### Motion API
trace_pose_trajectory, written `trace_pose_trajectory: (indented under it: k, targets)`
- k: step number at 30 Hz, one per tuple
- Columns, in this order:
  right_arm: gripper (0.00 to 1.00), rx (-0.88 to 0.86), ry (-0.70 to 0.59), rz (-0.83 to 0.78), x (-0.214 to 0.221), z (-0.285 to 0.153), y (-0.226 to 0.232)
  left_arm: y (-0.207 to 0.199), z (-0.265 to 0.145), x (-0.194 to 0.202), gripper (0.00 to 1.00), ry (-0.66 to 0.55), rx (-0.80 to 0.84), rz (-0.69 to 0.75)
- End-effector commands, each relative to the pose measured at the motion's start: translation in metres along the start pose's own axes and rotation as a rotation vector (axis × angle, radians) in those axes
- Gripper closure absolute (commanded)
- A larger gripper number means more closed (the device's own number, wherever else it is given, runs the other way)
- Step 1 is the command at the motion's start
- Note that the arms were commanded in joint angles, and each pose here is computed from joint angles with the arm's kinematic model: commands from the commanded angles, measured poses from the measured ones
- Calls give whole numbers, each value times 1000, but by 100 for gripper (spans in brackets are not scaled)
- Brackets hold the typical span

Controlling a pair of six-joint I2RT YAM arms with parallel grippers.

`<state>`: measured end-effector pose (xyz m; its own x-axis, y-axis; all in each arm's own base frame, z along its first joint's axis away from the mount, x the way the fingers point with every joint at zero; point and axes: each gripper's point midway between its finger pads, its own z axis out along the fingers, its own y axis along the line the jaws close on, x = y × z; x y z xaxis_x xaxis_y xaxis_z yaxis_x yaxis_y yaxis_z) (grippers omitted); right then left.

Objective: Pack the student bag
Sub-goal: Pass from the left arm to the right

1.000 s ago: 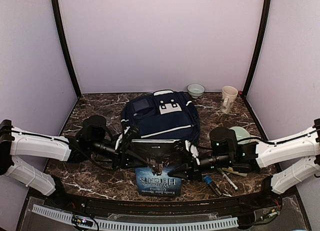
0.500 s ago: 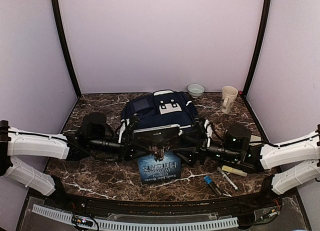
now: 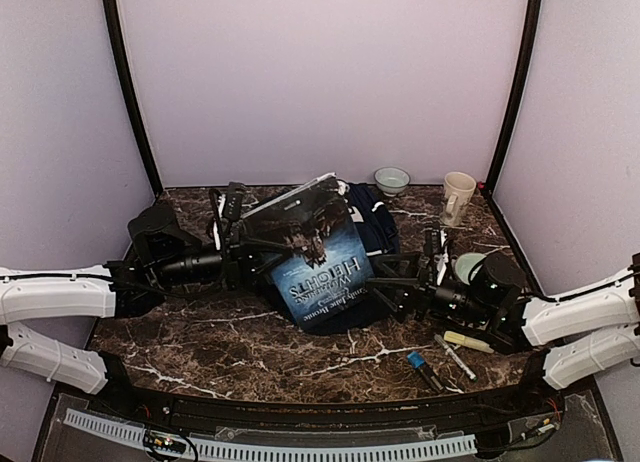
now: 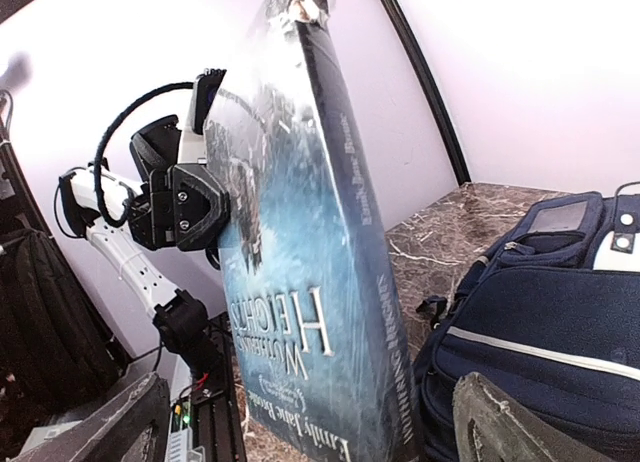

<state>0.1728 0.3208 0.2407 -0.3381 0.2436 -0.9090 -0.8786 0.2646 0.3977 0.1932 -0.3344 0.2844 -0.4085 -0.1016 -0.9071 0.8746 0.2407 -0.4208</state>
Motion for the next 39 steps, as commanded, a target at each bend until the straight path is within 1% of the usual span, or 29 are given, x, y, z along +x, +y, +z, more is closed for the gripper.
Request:
trace_pose_trajectory:
  k: [1,8,11,13,15,19,24,25,27,30,33,36,39]
  targets:
    - [2,-113,-103,73,-23,0,19,-37,-28,-86,100,-337,73,41]
    - [3,-167,-143,124,-33,9,25,-46,-42,-98,100,-433,129,-27]
    - [5,-223,-143,136,-38,16,33,-53,-45,-99,100,-444,176,-49]
    - [9,-268,-141,139,-41,21,40,-56,-45,-100,100,-444,198,-57]
    - [16,-321,-147,141,-45,24,48,-58,-46,-100,100,-445,210,-66]
    - [26,-400,-160,146,-51,26,60,-62,-47,-100,100,-448,241,-83]
    - [49,-466,-157,153,-53,34,67,-63,-45,-100,100,-440,255,-94]
    - [52,-475,-157,153,-54,35,68,-62,-44,-99,100,-441,255,-98]
    - [58,-488,-164,151,-56,37,70,-61,-43,-98,100,-439,261,-103]
    - [71,-493,-177,147,-59,39,70,-61,-42,-96,100,-438,267,-106]
    - [82,-469,-181,153,-60,43,66,-60,-43,-94,100,-435,261,-102]
    - [99,-449,-179,163,-60,45,63,-57,-42,-91,100,-433,245,-91]
    - [100,-423,-190,169,-61,43,59,-50,-40,-87,100,-424,199,-71]
